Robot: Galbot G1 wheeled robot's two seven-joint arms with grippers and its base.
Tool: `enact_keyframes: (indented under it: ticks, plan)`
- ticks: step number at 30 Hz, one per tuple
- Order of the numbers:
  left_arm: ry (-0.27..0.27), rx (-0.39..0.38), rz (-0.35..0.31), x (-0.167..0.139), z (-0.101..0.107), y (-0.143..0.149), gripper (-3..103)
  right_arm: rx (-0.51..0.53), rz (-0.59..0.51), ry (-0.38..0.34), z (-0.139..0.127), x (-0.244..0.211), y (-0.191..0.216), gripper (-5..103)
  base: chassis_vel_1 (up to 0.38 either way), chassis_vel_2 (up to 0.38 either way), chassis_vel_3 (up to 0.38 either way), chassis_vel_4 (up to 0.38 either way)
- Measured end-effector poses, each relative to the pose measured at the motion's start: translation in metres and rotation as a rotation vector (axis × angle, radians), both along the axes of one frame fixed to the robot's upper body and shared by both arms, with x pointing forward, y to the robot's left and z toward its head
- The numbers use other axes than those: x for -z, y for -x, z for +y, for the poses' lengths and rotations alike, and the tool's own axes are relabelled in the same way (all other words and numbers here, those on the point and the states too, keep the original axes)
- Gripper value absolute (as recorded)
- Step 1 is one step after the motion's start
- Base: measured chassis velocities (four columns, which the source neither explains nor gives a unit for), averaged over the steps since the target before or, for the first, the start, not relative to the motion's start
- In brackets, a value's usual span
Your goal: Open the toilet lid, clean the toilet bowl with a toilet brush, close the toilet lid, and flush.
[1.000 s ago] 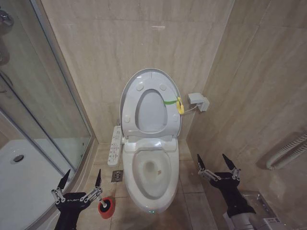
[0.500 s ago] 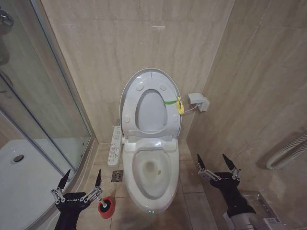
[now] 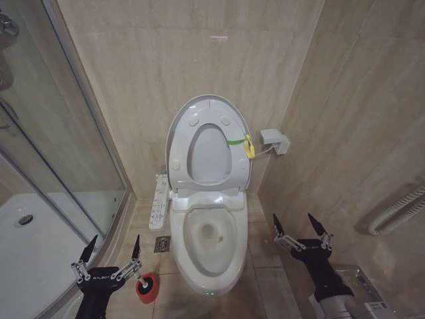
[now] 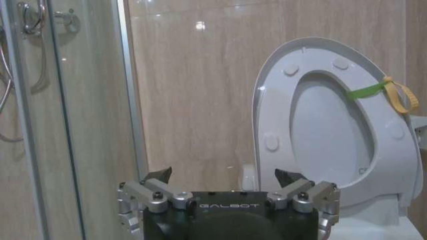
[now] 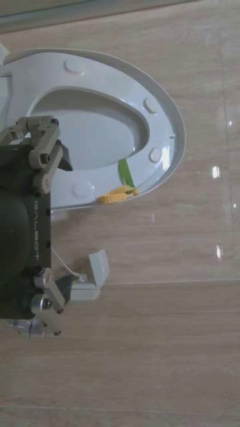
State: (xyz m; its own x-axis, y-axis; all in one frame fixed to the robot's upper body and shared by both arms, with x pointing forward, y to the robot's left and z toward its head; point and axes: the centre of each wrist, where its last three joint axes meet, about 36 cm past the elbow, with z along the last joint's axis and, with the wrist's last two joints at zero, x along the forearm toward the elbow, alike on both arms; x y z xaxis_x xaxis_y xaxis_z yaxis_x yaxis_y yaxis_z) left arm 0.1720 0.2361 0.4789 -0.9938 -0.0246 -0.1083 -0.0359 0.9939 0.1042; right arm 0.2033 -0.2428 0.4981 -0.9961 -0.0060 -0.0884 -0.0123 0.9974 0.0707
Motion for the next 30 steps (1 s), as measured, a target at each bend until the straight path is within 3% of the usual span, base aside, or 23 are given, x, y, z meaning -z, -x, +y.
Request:
enact_keyframes:
  ticks: [30]
  plan:
    - [0.006, 0.001, 0.013, 0.0063, 0.0016, -0.0062, 100, 0.000, 0.000, 0.000, 0.0000, 0.0000, 0.0000, 100, 0.000, 0.000, 0.000, 0.000]
